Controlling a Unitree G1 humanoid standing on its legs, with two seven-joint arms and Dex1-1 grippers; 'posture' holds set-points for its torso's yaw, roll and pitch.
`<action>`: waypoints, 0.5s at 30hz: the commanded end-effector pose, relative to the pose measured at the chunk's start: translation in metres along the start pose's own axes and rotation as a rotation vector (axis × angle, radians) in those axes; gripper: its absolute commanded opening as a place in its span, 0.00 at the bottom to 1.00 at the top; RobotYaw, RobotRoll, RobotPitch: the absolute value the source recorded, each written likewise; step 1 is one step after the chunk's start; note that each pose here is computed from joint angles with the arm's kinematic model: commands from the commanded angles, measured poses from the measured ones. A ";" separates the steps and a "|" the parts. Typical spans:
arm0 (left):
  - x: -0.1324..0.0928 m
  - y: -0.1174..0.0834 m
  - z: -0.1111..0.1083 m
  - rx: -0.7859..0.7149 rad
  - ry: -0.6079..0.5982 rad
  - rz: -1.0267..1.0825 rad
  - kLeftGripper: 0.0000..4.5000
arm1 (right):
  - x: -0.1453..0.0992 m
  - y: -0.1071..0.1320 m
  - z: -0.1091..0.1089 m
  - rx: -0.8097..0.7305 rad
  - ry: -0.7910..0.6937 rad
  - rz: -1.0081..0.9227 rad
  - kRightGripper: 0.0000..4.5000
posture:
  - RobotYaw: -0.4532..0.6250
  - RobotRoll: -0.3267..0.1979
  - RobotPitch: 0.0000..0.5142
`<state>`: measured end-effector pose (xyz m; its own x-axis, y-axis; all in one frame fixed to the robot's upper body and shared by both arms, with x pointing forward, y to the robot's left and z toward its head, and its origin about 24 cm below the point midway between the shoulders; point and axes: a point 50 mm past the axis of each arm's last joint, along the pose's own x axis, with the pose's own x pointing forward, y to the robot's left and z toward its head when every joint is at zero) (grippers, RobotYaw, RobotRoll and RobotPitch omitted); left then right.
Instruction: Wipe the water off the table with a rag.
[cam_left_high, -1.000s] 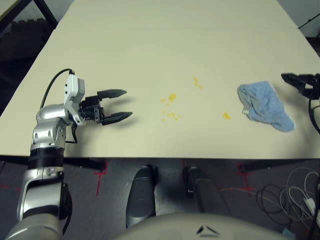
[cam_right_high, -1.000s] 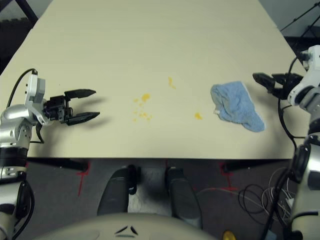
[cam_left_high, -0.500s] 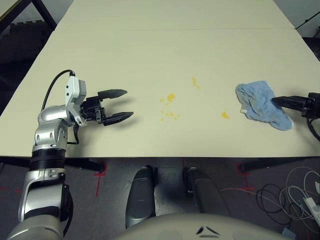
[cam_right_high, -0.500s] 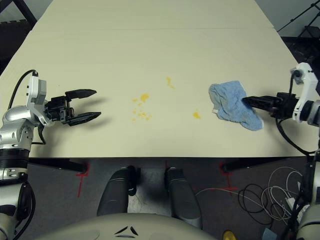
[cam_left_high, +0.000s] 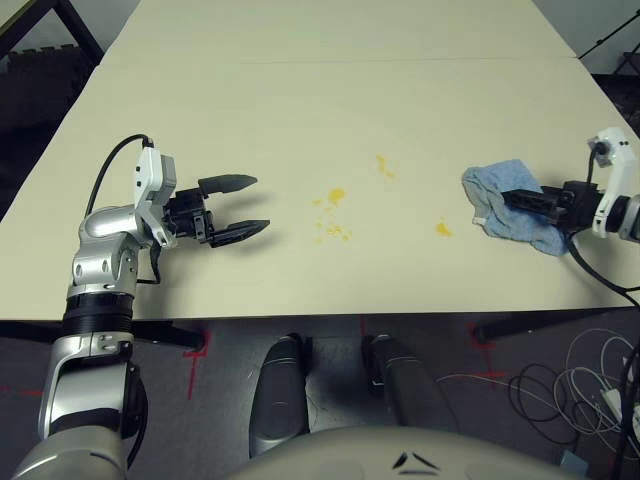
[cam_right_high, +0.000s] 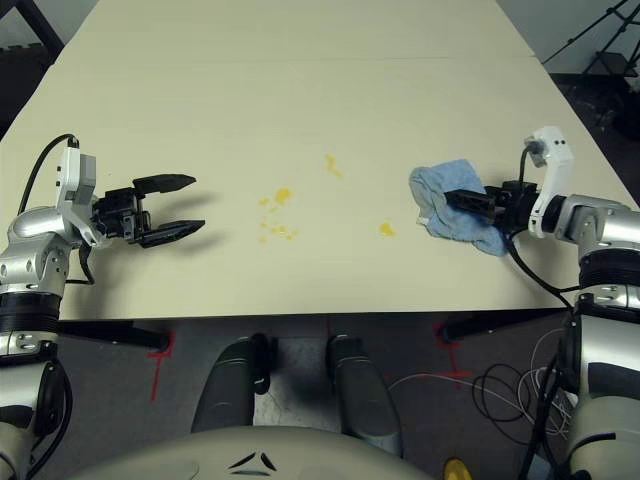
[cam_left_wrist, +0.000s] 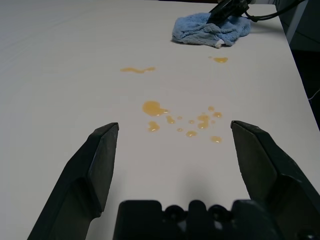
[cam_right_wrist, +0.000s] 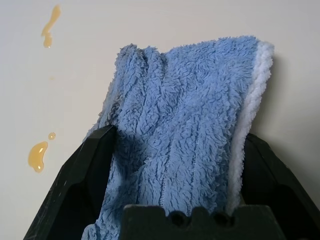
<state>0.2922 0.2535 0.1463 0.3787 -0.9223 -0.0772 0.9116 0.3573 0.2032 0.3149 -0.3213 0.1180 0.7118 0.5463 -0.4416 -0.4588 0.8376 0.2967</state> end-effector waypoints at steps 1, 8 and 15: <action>-0.001 0.000 -0.004 -0.010 0.019 0.000 1.00 | 0.014 0.002 -0.034 0.036 0.145 0.004 0.99 | 0.57 0.62 0.38; -0.001 0.000 -0.004 -0.009 0.019 0.004 1.00 | 0.008 0.001 -0.027 0.004 0.119 -0.011 0.53 | 0.57 0.62 0.38; 0.000 0.001 -0.005 -0.010 0.020 0.005 1.00 | -0.004 0.008 -0.009 -0.001 0.038 0.033 0.03 | 0.56 0.62 0.39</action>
<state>0.2932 0.2561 0.1429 0.3925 -0.9165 -0.0769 0.9082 0.3730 0.1899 0.3092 -0.3182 0.1175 0.6979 0.5452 -0.4644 -0.4767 0.8375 0.2669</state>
